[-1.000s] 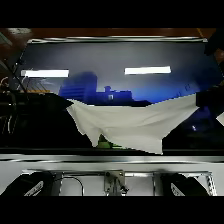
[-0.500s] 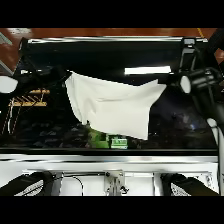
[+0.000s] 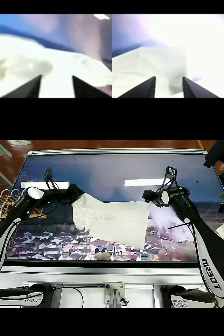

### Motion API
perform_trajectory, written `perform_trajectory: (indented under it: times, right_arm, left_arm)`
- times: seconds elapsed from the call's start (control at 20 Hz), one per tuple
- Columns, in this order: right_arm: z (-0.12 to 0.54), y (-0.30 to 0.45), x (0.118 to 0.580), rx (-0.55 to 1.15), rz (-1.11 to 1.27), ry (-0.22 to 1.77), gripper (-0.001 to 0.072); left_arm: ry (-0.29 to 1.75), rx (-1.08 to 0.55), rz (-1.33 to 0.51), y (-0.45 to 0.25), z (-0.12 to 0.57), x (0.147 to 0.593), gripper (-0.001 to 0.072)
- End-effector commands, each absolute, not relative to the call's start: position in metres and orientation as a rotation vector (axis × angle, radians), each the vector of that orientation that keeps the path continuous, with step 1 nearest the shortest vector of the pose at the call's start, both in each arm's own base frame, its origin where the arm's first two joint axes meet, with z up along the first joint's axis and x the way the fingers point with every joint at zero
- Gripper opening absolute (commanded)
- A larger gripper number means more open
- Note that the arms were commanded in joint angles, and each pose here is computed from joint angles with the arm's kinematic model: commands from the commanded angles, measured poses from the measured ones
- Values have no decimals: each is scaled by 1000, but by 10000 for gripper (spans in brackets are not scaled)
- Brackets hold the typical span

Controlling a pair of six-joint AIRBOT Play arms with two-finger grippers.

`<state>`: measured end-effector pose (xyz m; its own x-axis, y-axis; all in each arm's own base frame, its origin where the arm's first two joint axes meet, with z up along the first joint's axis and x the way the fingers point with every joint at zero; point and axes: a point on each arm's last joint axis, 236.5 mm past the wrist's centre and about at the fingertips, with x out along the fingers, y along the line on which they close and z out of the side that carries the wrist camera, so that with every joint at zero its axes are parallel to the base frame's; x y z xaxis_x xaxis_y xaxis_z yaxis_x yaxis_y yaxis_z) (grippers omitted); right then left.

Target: Fold the shirts.

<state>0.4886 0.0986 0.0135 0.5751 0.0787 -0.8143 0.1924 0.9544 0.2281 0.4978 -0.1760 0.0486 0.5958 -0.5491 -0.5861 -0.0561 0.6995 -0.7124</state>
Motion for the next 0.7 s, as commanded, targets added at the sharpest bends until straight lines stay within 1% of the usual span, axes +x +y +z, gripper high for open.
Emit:
perform_trajectory:
  times: [0.0, 0.05, 0.1, 0.15, 0.2, 0.25, 0.3, 0.4, 0.5, 0.55, 0.65]
  right_arm:
    - [22, 108, 477, 260, 47, 1053, 472]
    - [33, 94, 471, 169, 75, 1080, 484]
    - [42, 79, 463, 86, 103, 1107, 621]
    - [46, 58, 449, 39, 107, 1155, 630]
    - [44, 36, 432, 45, 79, 1225, 630]
    - [37, 18, 415, 64, 56, 1305, 630]
    - [27, 5, 397, 93, 52, 1382, 629]
    - [8, -1, 366, 208, 71, 1501, 628]
    - [-10, 17, 348, 344, 139, 1562, 629]
    - [-15, 27, 344, 383, 171, 1572, 629]
    - [-21, 41, 344, 399, 199, 1566, 629]
  left_arm:
    - [1064, -813, -354, -166, 37, 477, 589]
    - [1116, -800, -355, -145, 38, 469, 585]
    - [1179, -777, -348, -124, 37, 457, 476]
    - [1250, -751, -329, -100, 32, 442, 363]
    - [1319, -746, -301, -83, 26, 426, 364]
    - [1389, -727, -284, -72, 17, 410, 393]
    - [1444, -699, -271, -68, 7, 397, 406]
    - [1505, -646, -258, -74, -18, 381, 539]
    - [1482, -632, -243, -88, -41, 383, 539]
    - [1462, -632, -236, -96, -50, 388, 539]
    - [1443, -638, -234, -114, -63, 398, 538]
